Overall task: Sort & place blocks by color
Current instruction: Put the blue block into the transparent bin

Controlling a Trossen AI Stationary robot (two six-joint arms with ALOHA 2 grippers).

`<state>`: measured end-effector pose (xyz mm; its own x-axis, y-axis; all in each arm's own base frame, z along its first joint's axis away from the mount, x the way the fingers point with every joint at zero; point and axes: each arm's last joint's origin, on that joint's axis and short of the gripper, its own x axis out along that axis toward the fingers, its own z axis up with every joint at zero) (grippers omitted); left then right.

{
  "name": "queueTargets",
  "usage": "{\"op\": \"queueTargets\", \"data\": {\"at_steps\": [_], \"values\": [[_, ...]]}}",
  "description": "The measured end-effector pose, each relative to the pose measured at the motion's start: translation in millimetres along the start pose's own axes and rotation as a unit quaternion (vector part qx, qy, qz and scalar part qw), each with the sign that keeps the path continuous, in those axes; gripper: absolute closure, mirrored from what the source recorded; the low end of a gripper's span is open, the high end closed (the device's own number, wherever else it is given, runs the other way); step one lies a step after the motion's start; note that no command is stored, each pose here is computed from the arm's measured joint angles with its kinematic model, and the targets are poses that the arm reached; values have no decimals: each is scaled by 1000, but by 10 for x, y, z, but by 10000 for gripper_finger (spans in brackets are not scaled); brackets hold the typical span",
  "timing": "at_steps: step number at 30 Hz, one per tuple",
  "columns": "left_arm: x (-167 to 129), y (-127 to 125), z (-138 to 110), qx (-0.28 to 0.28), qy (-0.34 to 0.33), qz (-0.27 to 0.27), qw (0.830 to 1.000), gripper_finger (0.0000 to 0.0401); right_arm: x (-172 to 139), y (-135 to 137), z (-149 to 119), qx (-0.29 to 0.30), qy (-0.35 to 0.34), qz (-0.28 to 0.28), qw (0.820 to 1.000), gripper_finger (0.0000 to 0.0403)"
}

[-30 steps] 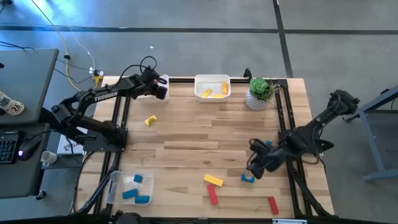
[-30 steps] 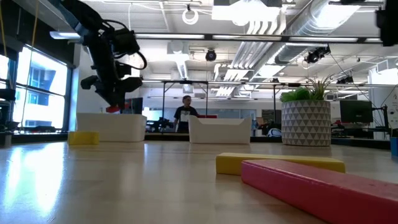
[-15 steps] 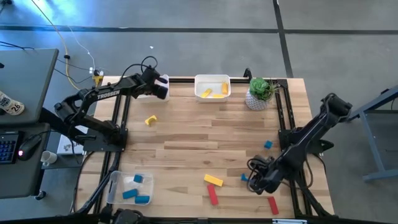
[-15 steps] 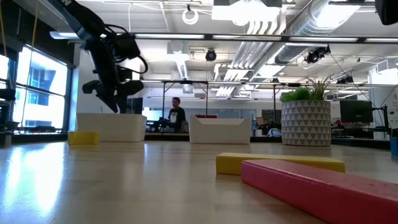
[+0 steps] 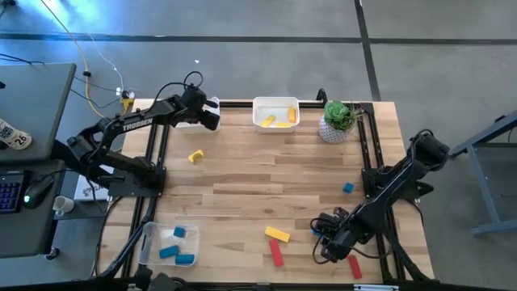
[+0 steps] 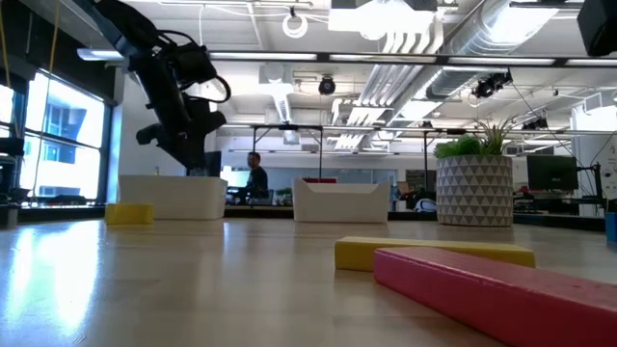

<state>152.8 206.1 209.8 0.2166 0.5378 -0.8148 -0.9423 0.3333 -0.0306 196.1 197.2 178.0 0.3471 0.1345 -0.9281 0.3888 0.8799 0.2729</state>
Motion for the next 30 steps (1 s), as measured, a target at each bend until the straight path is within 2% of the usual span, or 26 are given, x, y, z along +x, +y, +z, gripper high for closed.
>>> {"op": "queueTargets", "data": {"at_steps": [8, 13, 19, 26, 30], "values": [[-191, -46, 14, -7, -8, -102, 995, 265, 188, -43, 60, -41, -6, -40, 998, 210], [-338, -126, 0, -13, -16, -153, 988, 265, 296, -70, 59, -44, 20, -56, 997, 221], [-475, -300, -63, -6, -14, -204, 979, 265, 413, -85, 27, -46, 46, -70, 995, 277], [-554, -545, -181, 38, -1, -239, 970, 265, 402, -90, 28, -45, 46, -72, 995, 378], [-596, -656, -245, 61, 4, -255, 965, 265, 364, -83, 49, -44, 35, -65, 996, 382]]}}
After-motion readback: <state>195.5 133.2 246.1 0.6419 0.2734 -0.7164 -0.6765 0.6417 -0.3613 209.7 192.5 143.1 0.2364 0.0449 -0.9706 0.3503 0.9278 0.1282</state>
